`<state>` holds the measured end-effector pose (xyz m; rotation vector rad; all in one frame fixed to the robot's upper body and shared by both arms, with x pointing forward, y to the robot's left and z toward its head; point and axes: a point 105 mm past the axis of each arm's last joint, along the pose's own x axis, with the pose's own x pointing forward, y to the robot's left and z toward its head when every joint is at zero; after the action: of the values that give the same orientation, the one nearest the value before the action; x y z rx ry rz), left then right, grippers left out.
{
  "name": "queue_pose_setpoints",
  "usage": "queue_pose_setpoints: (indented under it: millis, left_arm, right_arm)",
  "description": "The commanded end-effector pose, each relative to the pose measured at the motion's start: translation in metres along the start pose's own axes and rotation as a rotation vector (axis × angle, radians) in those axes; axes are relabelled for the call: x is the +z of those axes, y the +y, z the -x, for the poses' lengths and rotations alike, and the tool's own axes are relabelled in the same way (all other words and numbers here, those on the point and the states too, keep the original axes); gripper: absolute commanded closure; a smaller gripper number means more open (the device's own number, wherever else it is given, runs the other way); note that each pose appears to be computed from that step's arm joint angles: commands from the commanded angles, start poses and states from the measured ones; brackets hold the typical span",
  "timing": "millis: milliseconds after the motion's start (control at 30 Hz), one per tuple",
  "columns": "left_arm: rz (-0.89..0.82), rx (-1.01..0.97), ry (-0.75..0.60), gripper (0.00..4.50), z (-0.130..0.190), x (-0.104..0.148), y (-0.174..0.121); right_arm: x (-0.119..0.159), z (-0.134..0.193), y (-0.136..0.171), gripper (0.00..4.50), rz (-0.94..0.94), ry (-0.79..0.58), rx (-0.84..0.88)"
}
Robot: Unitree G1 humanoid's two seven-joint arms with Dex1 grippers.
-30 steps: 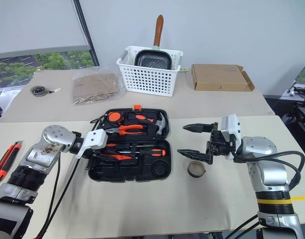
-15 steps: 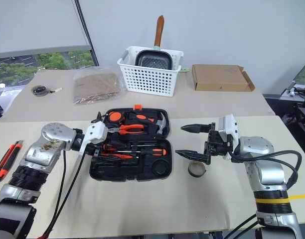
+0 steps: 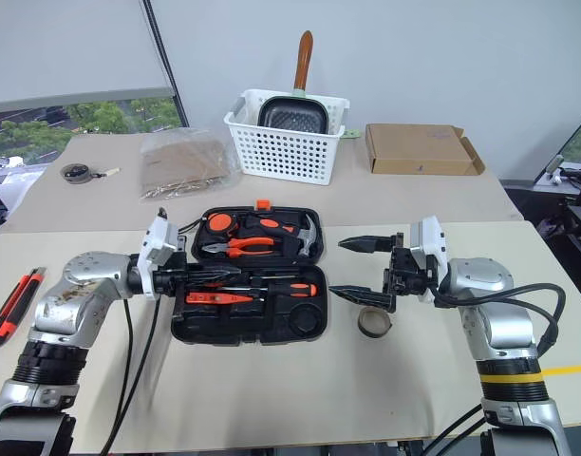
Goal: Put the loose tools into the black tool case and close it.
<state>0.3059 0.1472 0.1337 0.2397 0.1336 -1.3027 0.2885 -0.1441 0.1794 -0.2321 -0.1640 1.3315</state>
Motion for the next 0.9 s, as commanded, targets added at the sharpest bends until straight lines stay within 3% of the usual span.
queue_pose_setpoints:
  millis: [33,200,600,767,900]
  left_arm:
    - [-0.025,0.016,0.077,4.44,0.004,-0.023,0.004]
    - [-0.014,0.005,0.156,4.44,0.007,-0.045,0.005]
    - [-0.126,-0.087,0.302,4.44,-0.001,-0.069,-0.004]
    - [-0.139,-0.056,0.251,4.44,0.001,-0.059,0.0]
    - [-0.126,0.034,0.129,4.44,0.014,-0.027,0.01]
  right_arm:
    - [0.012,0.002,-0.002,0.0,0.056,-0.012,0.0]
    - [0.015,0.004,-0.002,0.0,0.06,-0.006,-0.009]
    - [0.013,0.005,-0.001,0.0,0.059,0.004,-0.021]
    - [0.011,0.008,-0.001,0.0,0.054,0.009,-0.027]
    - [0.012,0.005,0.002,0.0,0.042,-0.006,-0.005]
